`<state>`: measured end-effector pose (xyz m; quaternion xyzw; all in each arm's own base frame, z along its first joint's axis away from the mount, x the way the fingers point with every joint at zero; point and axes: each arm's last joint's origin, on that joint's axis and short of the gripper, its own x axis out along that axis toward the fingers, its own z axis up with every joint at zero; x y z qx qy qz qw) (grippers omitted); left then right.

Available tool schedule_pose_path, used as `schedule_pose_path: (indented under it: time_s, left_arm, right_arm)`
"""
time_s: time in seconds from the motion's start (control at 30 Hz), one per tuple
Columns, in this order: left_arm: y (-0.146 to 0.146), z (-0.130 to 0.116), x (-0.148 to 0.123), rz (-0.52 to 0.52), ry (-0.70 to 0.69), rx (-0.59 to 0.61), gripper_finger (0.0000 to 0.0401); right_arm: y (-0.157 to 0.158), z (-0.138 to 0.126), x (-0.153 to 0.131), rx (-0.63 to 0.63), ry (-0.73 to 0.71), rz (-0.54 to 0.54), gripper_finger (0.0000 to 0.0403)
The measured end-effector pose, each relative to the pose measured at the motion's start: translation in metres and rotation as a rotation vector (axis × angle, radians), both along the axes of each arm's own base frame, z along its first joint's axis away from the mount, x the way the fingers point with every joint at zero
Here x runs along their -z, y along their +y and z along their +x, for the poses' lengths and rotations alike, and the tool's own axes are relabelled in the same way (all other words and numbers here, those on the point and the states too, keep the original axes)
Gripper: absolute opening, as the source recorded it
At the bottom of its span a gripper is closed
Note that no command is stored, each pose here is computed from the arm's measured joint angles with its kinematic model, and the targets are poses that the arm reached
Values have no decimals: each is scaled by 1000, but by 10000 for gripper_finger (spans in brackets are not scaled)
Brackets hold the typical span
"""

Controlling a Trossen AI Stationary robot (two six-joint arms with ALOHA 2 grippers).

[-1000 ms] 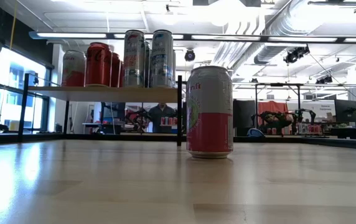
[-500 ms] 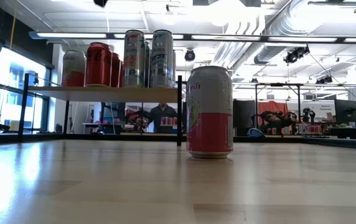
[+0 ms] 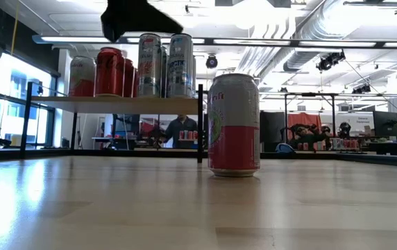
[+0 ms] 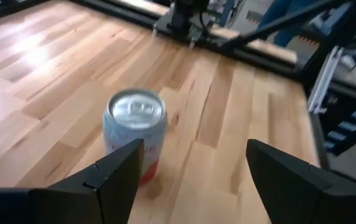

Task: Place canned beverage on shelf
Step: Put the pink soda can on the shelf aligned with the other pink soda cans

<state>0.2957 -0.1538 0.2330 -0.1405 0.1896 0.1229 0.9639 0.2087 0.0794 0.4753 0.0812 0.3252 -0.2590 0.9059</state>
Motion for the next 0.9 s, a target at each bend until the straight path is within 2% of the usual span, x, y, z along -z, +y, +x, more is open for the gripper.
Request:
schedule_pose_path:
  time_s: [0.23, 0.47, 0.63, 0.73, 0.9]
  left_arm:
    - [-6, 5, 36, 47, 85, -7, 273]
    - [-5, 7, 36, 81, 25, -20, 276]
    - [0, 10, 51, -2, -67, -67, 305]
    - [0, 17, 59, 30, -143, -129, 330]
    - [7, 16, 71, -31, -162, -103, 345]
  right_arm:
    - [0, 8, 17, 55, 39, -63, 360]
    - [-9, 15, 28, 146, 51, -30, 360]
    - [-18, 19, 28, 194, 40, -19, 360]
    - [-22, 20, 28, 221, 32, -2, 360]
    - [-24, 22, 29, 224, 38, 87, 360]
